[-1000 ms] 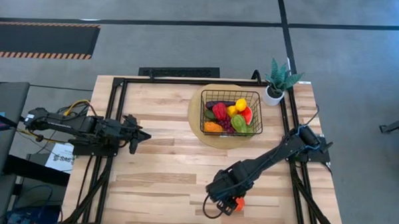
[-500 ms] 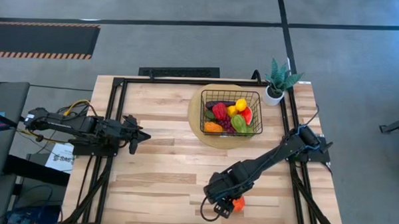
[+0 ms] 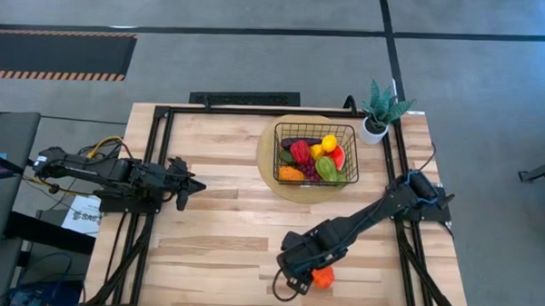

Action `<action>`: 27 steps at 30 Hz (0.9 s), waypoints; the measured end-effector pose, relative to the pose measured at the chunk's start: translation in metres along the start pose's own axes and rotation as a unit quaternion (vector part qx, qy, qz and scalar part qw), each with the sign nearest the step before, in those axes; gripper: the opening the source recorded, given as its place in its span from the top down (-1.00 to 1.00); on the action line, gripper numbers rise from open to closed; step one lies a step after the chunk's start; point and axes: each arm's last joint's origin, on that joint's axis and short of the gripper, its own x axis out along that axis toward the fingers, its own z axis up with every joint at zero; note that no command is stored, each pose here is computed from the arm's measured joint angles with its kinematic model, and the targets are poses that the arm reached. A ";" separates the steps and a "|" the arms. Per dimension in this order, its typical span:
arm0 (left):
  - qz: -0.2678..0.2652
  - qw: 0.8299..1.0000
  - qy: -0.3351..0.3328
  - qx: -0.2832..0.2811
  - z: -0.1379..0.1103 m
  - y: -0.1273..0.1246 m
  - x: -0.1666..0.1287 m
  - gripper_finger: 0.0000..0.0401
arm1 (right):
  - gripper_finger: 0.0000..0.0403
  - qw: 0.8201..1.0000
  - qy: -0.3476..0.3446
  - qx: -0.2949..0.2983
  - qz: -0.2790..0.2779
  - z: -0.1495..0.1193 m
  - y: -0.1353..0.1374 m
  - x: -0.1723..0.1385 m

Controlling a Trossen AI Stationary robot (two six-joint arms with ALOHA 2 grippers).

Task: Build produce basket
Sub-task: Put the orange pumpkin into the wire basket

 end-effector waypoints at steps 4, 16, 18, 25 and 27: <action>0.000 1.000 0.000 0.000 0.000 0.000 0.000 1.00 | -0.47 1.000 0.007 0.011 -0.014 0.004 -0.006 -0.001; 0.000 1.000 0.000 0.000 0.000 0.000 0.000 1.00 | -0.47 0.999 -0.014 0.006 -0.051 -0.017 0.001 0.002; 0.000 1.000 0.000 0.000 0.000 0.000 0.000 1.00 | -0.47 0.999 -0.012 0.004 -0.049 -0.018 0.002 0.002; 0.000 1.000 0.000 0.000 0.000 0.000 0.000 1.00 | -0.47 0.999 0.023 -0.014 -0.023 -0.026 0.008 0.003; 0.000 1.000 0.000 0.000 0.000 0.000 0.000 1.00 | -0.47 0.999 0.021 -0.039 -0.026 -0.030 0.009 0.003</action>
